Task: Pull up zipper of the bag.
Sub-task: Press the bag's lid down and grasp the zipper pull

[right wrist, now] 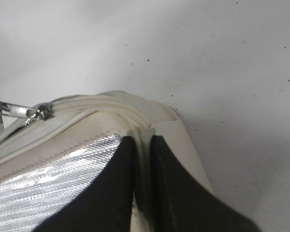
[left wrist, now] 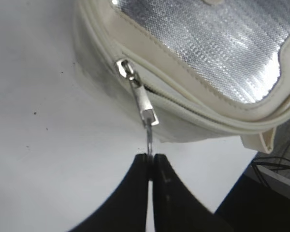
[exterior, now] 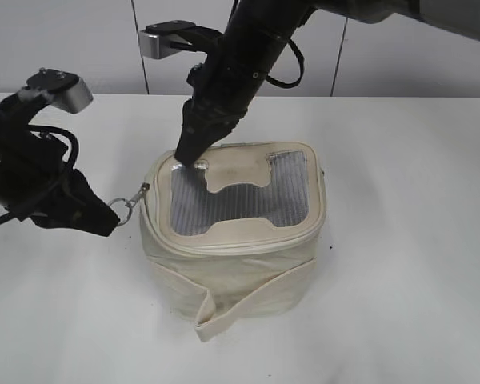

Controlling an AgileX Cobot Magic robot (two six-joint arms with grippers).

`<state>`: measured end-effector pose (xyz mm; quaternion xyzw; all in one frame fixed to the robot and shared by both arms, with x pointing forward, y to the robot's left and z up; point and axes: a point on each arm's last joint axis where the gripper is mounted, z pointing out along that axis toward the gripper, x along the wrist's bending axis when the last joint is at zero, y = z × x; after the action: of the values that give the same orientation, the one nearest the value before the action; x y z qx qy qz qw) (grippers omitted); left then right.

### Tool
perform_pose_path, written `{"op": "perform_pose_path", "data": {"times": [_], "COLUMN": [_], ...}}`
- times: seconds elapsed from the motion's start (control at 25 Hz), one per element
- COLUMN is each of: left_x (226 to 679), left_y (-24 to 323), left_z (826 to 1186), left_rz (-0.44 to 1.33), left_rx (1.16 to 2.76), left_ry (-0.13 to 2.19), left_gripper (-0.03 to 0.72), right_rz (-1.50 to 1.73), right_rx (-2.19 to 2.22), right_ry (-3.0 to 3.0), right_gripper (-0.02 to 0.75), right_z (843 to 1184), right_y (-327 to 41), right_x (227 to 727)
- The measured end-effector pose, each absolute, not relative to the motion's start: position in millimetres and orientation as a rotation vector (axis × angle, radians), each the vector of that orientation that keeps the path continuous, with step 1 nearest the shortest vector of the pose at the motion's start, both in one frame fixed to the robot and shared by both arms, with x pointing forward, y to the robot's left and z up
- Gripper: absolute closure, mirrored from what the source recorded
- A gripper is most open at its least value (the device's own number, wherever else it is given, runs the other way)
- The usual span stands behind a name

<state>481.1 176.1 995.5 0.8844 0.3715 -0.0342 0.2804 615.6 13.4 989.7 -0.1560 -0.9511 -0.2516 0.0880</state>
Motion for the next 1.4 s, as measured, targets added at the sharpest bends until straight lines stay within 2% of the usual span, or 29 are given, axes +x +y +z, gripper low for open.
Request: {"op": "perform_pose_path", "data": {"times": [0.64,1.12,1.4], "left_x": [456,428,415], "left_y": [165,134,103], "left_z": [1001,1010,1011], "left_rz": [-0.371,-0.413,-0.313], "left_rx": [2.417,2.451,2.423], "left_ry": [0.942,0.934,0.854], "left_gripper": [0.691,0.691,0.691], "right_rz": [-0.742,-0.739,-0.739], "right_rx": [-0.482,-0.490,-0.491], "right_ry": [-2.824,-2.822,-2.821], "right_gripper": [0.665,0.666,0.666], "right_z": [990,990,990], "right_y": [14,14,14], "right_x": [615,615,615]}}
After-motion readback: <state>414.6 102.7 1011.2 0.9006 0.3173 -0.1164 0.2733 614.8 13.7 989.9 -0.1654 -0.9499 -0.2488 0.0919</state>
